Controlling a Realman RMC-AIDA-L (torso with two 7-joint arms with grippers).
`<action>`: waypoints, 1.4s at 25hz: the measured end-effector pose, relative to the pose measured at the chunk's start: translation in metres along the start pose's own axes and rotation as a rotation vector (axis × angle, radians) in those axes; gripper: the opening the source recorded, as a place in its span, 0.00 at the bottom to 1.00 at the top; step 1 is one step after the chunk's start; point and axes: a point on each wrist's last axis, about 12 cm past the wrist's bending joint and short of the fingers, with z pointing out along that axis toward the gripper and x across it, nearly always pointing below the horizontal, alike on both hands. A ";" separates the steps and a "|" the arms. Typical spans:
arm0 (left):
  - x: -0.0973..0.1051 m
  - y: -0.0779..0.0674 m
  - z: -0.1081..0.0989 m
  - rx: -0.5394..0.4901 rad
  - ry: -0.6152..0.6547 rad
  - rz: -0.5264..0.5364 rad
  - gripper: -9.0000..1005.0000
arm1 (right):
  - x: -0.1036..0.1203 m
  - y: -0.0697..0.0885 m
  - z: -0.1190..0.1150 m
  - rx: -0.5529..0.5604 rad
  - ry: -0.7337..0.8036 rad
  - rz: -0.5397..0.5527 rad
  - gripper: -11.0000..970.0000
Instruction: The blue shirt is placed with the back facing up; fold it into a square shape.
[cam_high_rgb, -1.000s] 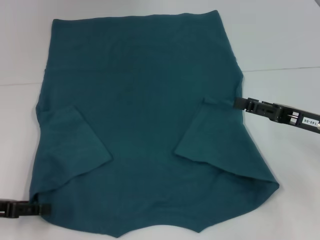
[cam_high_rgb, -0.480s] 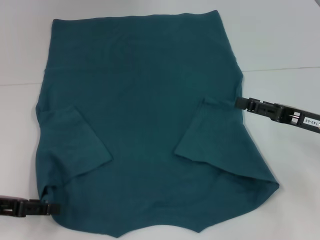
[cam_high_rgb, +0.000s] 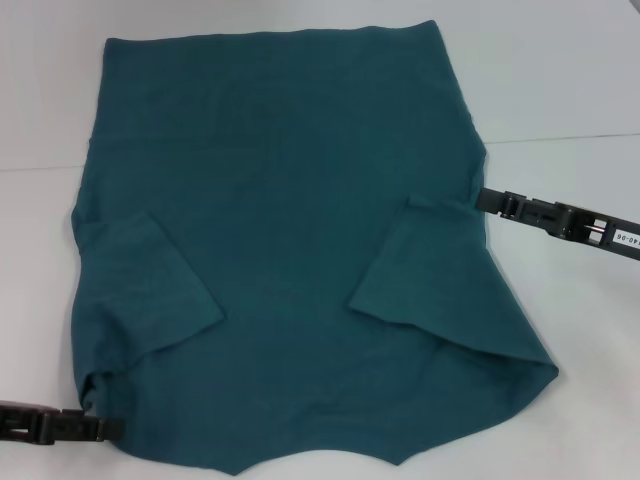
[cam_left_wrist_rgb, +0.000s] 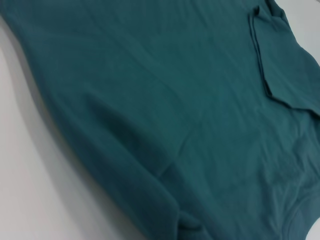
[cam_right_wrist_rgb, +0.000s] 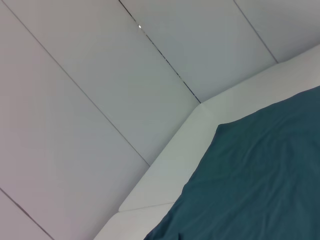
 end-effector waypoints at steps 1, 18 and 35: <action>0.000 0.000 0.001 0.002 0.002 0.000 0.79 | 0.000 0.000 0.000 0.000 0.000 -0.001 0.96; -0.003 -0.001 0.004 0.005 0.002 0.006 0.79 | -0.001 0.000 0.000 -0.001 -0.002 0.000 0.96; 0.000 0.005 0.000 -0.041 0.020 -0.043 0.78 | -0.001 0.000 -0.001 0.001 -0.003 0.013 0.96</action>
